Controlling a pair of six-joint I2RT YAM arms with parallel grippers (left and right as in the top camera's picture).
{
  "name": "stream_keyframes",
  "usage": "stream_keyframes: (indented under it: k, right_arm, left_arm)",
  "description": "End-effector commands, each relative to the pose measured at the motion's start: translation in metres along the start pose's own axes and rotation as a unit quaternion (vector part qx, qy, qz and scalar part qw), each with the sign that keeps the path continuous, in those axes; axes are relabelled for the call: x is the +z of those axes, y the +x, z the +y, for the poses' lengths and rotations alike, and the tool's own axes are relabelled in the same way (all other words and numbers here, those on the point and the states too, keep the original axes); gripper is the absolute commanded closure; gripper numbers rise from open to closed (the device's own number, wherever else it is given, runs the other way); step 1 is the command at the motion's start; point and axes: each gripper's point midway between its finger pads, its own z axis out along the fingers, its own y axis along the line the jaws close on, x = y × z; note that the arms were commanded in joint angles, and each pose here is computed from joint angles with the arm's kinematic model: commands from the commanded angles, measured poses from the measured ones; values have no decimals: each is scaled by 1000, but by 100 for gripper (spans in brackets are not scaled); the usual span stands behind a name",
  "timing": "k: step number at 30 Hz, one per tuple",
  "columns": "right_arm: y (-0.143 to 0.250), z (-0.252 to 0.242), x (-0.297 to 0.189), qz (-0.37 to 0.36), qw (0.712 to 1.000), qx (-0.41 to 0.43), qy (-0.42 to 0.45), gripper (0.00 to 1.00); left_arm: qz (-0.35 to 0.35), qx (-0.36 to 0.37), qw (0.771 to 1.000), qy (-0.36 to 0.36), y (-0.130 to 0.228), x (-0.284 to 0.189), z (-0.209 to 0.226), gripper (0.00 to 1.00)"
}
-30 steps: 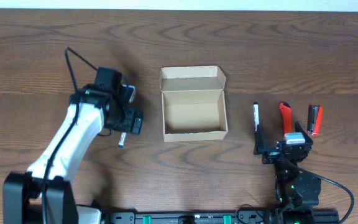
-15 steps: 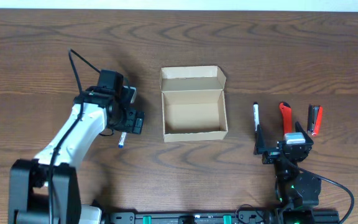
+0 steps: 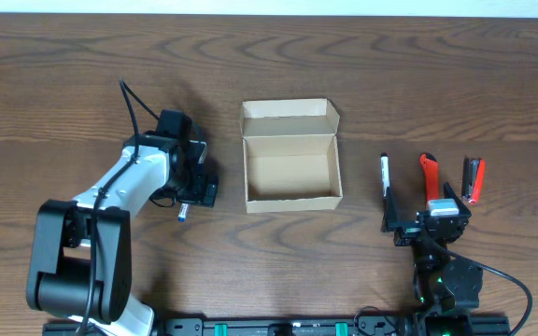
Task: Pack container
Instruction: 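Carry the blue marker into the box with the left gripper and release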
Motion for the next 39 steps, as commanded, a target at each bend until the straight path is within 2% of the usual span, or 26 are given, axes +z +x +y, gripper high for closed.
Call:
stream_keyframes:
  k: [1,10,12,14,16,20,22,24,26,34,39]
  right_arm:
    - [1,1,0,0,1000,-7,-2,1]
    - [1,1,0,0,1000,-7,-2,1]
    - [1,1,0,0,1000,-7,-2,1]
    - [1,1,0,0,1000,-7,-2,1]
    - [1,1,0,0,1000,-7,-2,1]
    - [1,1,0,1,1000,-7,-2,1]
    - [1,1,0,1,1000,-7,-2,1]
    - [1,1,0,1,1000,-7,-2,1]
    - [1,1,0,1,1000,-7,-2,1]
    - [1,1,0,1,1000,-7,-2,1]
    - [1,1,0,1,1000,-7,-2,1]
  left_arm:
    - [15,-4,1000,-22,6,8,9,4]
    - [35,-10,998,-47,12,18,19,4]
    - [37,-9,998,-47,13,18,19,0]
    - [37,-9,998,-47,13,18,19,12]
    - [37,-9,998,-47,13,18,19,32]
    - [37,-9,998,-47,13,18,19,51]
    - [37,-9,998,-46,12,18,19,65]
    - [37,-10,998,-42,13,18,17,73]
    - [42,-10,999,-33,15,18,14,93]
    - [23,-11,999,43,5,8,-14,94]
    - [-20,5,998,59,-19,-38,-25,94]
